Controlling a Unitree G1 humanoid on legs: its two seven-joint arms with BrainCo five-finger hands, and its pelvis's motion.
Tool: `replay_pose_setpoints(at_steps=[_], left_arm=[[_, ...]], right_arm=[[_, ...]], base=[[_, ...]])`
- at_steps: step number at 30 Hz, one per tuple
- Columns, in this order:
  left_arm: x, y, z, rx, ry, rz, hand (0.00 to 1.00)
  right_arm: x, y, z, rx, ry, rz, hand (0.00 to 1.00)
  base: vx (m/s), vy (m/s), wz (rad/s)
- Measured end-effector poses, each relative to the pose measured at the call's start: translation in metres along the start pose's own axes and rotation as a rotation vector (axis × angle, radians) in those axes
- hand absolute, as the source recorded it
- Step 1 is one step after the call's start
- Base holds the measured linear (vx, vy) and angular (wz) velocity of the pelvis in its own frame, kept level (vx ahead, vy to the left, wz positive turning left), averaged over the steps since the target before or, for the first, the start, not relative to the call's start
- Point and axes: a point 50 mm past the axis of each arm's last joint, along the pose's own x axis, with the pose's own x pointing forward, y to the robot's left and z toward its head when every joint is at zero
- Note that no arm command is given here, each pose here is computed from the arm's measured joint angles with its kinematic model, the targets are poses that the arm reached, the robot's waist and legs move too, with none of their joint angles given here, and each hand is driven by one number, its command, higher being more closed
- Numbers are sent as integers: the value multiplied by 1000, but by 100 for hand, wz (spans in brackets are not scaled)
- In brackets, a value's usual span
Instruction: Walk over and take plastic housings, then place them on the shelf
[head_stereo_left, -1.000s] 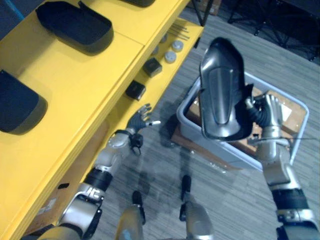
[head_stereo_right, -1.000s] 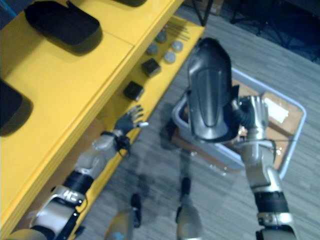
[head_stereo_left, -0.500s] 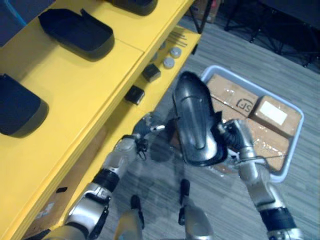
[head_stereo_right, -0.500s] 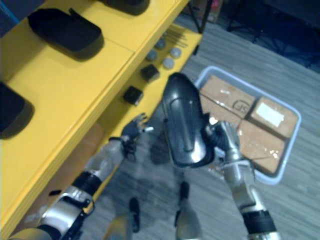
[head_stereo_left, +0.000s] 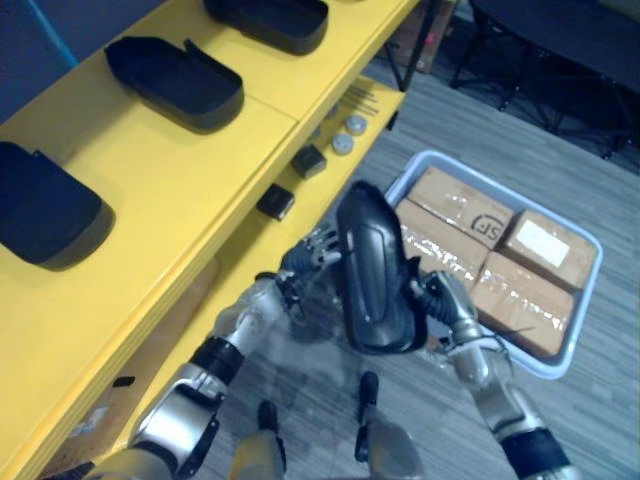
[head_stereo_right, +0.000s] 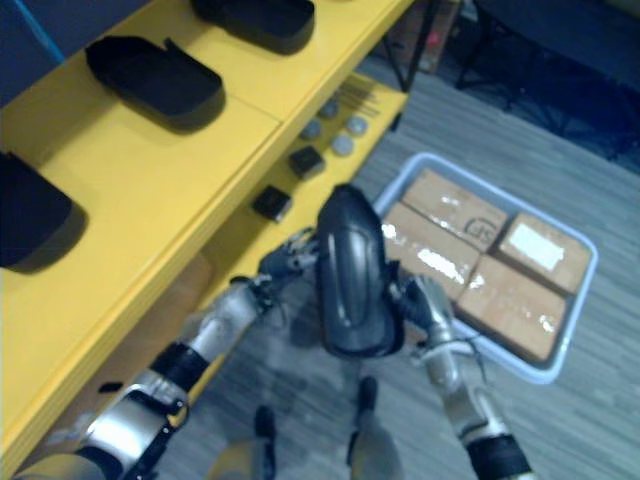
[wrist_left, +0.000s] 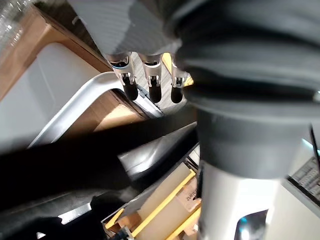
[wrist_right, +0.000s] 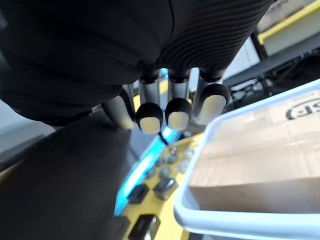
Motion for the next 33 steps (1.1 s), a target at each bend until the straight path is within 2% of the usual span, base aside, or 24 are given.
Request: replay_pose_setpoints(at_steps=[5,9,16,21,25,33], left_arm=[[2,-6,4,4,-7,-13,0],[3,-4,2,24,16,43,0],[-11,43,-9,52,96,240,0],[-18,53,-22,151,203,241,0],[-18,50,-32,222,271,209,0],[-9,27,-53,186,321,98,0]], right_arm=[[-1,2,-2,-9,9,9,100],[-1,1,-3,-9,11,-4,100],[0,-12,-12,1,51,-70,100],[1,-19,-14,13,61,-104,100],[4,-21,-12,20,50,-110,100],[11,-13,2,37,-7,-72,100]], base=[[-2,-3,1],[0,0,0],[-2,-5,0],[0,0,0],[0,0,0],[0,0,0]])
